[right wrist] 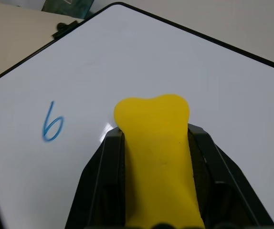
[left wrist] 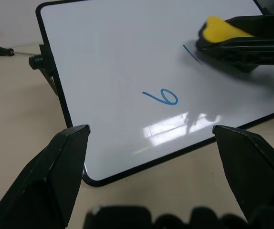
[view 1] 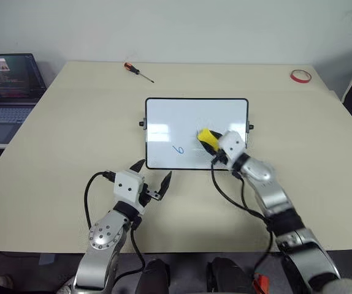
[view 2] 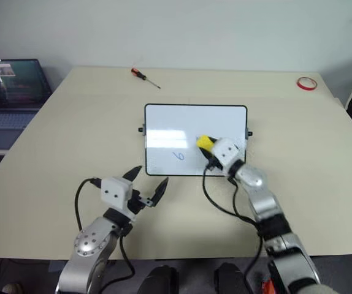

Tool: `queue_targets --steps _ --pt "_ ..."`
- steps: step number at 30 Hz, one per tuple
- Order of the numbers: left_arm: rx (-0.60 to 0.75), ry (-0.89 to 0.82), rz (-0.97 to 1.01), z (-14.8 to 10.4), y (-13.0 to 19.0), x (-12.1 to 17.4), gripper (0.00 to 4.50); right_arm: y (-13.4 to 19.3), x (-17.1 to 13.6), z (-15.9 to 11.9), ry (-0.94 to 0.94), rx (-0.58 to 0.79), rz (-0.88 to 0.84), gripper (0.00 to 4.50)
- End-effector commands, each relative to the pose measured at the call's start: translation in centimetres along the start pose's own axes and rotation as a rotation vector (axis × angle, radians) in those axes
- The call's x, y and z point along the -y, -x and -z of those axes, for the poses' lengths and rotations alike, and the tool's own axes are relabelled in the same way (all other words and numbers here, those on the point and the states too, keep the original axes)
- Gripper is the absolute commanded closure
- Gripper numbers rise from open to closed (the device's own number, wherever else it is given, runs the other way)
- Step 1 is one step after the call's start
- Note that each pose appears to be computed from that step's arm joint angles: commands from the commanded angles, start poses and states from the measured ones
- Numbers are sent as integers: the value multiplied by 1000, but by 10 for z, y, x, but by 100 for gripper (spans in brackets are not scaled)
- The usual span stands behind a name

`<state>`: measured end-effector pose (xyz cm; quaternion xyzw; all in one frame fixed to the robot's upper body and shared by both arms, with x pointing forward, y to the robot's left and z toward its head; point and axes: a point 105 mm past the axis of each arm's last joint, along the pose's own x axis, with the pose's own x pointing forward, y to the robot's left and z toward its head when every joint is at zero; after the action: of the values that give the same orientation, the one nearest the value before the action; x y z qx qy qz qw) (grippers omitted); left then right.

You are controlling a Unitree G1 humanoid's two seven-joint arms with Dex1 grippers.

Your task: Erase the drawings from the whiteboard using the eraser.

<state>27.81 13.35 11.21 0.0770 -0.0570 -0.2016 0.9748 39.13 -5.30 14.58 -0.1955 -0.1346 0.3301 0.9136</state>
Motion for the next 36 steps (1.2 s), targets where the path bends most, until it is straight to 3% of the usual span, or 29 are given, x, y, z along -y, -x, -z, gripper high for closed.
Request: queue_targets --steps 1,6,9,14,21,26,36 --pt "34 -27 29 -9 -4 6 0 -12 6 -12 14 48 31 320" --pt "41 -28 31 -10 -8 6 0 -20 10 -13 15 45 47 320" --pt "49 -29 40 -11 -11 7 0 -20 5 7 24 -63 6 320" --pt "53 -28 41 -13 -12 7 0 6 -16 37 2 -188 -122 320" --pt "58 -21 37 -12 -13 8 0 38 -9 52 10 -273 -106 320" --pt "59 -8 48 -11 -15 12 0 26 4 41 33 -245 -51 320" --pt "63 -10 63 -12 -18 13 0 -37 12 -9 79 -99 8 320"
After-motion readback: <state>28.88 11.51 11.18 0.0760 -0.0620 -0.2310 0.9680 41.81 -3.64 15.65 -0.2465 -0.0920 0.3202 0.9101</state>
